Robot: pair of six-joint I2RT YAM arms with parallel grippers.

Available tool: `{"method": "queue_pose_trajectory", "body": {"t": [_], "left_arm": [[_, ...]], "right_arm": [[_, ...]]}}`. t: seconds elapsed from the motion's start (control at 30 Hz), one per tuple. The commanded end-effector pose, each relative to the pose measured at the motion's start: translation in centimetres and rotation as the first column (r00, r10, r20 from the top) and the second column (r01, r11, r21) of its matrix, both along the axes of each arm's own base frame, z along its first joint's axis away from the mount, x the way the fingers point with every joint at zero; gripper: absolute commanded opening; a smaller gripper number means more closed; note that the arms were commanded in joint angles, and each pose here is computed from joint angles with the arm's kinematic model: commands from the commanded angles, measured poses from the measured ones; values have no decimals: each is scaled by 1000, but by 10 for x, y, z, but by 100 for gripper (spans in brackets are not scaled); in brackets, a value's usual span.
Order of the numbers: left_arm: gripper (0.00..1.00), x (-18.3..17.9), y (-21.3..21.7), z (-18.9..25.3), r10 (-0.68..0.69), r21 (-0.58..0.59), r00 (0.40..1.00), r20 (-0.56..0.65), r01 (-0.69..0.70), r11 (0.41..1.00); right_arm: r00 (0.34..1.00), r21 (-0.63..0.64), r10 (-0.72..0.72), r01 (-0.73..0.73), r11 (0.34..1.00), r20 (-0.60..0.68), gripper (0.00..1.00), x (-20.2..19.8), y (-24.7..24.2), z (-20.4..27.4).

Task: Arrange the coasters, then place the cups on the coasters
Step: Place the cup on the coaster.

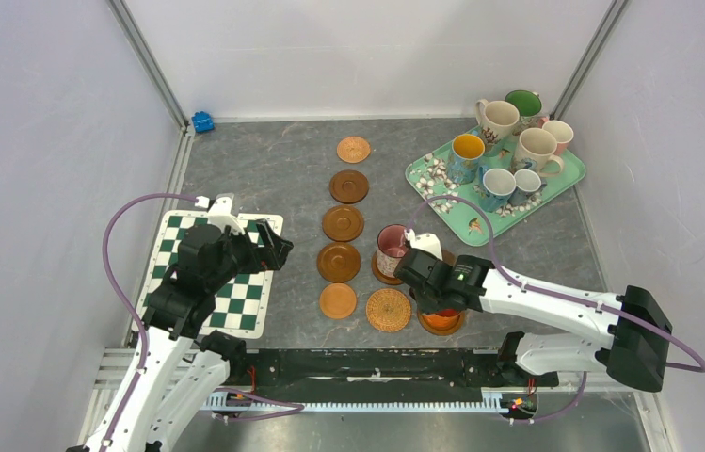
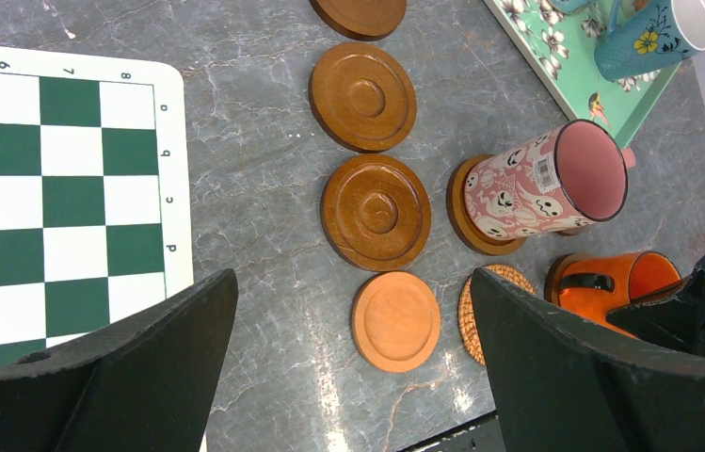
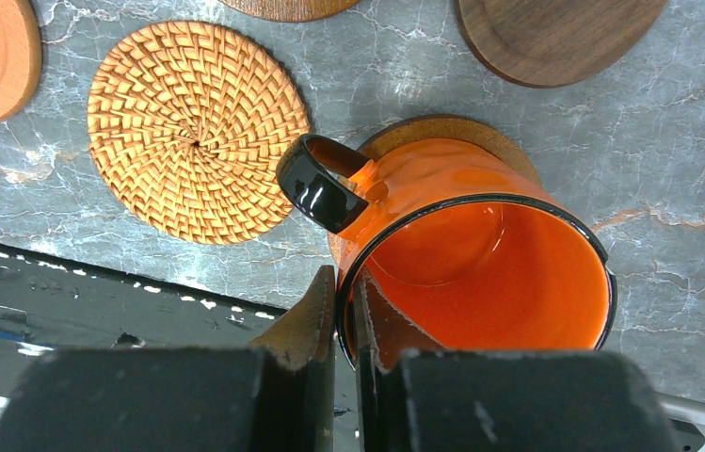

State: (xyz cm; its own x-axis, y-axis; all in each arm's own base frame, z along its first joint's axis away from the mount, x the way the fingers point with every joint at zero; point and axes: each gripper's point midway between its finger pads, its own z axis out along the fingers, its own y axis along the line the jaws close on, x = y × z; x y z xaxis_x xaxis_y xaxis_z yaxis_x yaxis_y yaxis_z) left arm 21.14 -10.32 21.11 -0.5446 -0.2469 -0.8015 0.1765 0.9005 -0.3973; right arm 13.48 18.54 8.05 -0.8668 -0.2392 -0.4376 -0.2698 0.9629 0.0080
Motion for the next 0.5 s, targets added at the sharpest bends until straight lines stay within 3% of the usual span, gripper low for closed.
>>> {"method": "queue_pose_trajectory", "body": {"t": [0.0, 0.33, 0.47], "left_arm": [[100, 3, 1, 5, 7, -3, 1000, 27, -6, 1000], [100, 2, 0, 5, 5, -3, 1000, 27, -5, 1000], [100, 3, 0, 5, 6, -3, 1000, 28, -6, 1000]], "right_arm": [[1000, -3, 1, -1, 1000, -17, 0, -4, -1, 1], [999, 1, 18, -18, 1000, -44, 2, -8, 2, -1], [1000, 21, 18, -18, 1000, -23, 20, -3, 7, 10]]}}
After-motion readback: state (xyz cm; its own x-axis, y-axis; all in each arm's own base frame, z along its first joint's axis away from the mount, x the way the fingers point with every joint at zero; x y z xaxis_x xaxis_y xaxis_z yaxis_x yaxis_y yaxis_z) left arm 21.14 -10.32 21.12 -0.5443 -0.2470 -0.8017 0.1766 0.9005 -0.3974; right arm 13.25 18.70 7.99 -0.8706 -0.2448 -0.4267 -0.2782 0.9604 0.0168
